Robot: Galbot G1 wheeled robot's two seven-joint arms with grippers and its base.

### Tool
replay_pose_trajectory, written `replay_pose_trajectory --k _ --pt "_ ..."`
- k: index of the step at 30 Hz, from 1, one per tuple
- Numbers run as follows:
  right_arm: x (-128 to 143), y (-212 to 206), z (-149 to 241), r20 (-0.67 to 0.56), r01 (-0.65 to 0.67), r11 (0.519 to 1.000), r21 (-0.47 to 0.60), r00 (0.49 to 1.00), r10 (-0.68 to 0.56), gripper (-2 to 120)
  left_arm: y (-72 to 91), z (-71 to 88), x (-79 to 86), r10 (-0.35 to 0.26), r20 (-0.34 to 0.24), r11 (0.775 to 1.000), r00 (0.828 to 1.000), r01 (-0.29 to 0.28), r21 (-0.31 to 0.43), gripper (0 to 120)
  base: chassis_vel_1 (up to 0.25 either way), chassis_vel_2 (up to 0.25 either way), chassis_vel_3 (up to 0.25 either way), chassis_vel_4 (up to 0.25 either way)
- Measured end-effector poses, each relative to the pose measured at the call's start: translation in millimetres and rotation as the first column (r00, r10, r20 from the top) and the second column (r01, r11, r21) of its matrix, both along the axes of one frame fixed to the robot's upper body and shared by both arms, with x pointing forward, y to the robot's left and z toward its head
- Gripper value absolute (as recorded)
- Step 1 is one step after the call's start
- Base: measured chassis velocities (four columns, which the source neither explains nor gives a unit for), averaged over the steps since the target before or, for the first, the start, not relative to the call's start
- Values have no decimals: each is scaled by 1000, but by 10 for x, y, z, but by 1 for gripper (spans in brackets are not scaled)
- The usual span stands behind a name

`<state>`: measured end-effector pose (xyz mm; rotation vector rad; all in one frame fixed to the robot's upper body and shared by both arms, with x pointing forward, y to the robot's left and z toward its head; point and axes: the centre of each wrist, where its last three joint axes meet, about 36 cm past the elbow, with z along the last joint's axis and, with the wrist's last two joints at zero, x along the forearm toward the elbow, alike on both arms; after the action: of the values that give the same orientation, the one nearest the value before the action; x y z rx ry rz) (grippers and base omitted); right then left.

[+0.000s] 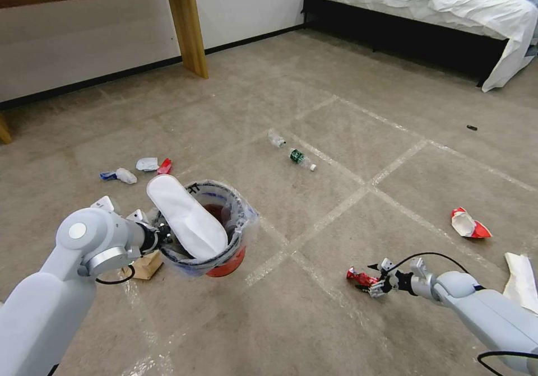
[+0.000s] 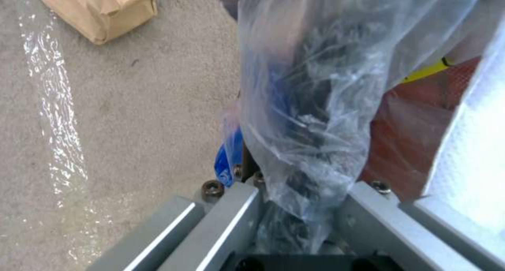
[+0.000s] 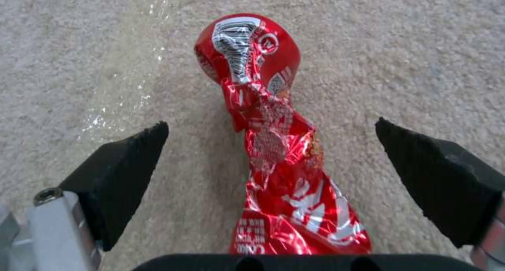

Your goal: Pick up the trash bin and place the garbage on the floor into it.

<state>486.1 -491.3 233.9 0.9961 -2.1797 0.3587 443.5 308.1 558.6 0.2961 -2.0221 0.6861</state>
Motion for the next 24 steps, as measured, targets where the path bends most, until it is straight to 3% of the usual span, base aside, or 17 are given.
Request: replay_pose_trajectory --k 24 --pt "-30 40 -137 -37 35 999 -6 999 -35 100 -71 -47 -85 -13 -6 1000 1000 13 3 0 0 0 0 0"
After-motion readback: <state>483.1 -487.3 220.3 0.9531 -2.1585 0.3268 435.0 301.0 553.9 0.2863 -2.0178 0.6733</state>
